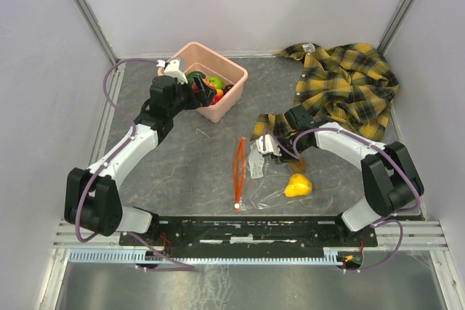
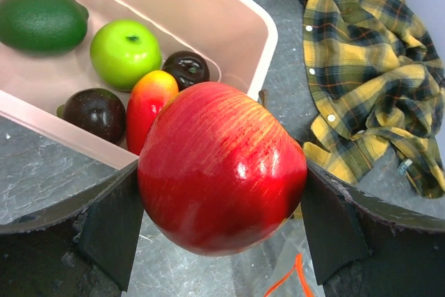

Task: Open the zip-top bag and remove the fake food
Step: Place the fake fruit in the bin.

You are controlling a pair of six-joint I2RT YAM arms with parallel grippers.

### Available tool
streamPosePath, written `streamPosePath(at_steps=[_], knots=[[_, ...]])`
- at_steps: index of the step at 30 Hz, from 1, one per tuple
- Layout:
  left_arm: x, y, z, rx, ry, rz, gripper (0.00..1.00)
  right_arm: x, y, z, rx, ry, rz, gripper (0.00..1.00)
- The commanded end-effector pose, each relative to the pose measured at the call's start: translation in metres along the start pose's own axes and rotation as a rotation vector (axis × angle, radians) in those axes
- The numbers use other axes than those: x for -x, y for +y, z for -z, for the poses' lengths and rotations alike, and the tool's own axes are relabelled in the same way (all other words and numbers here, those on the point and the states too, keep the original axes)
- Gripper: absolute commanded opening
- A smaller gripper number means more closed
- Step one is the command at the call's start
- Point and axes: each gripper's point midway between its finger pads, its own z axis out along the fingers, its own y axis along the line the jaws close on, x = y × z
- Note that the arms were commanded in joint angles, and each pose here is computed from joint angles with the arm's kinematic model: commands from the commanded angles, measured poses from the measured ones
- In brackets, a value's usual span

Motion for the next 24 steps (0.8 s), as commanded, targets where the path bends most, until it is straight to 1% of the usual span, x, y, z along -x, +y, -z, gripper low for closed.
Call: streamPosePath(at_steps=[1,5,8,24], knots=[[0.025,0.004,-0.008,0.063,-0.04,0.043,0.45,0.015,-0.01,0.008,-0.024,-0.042,0.035,0.16],[0.029,0.004,-0.014,0.069,-0.037,0.046,0.47,0.014,-0.01,0.008,-0.022,-0.042,0.033,0.16],[0.029,0.004,-0.02,0.07,-0.032,0.05,0.5,0.014,-0.01,0.008,-0.023,-0.042,0.034,0.16],[0.023,0.014,-0.037,0.106,-0.013,0.082,0.55,0.013,-0.008,0.008,-0.014,-0.045,0.03,0.17]])
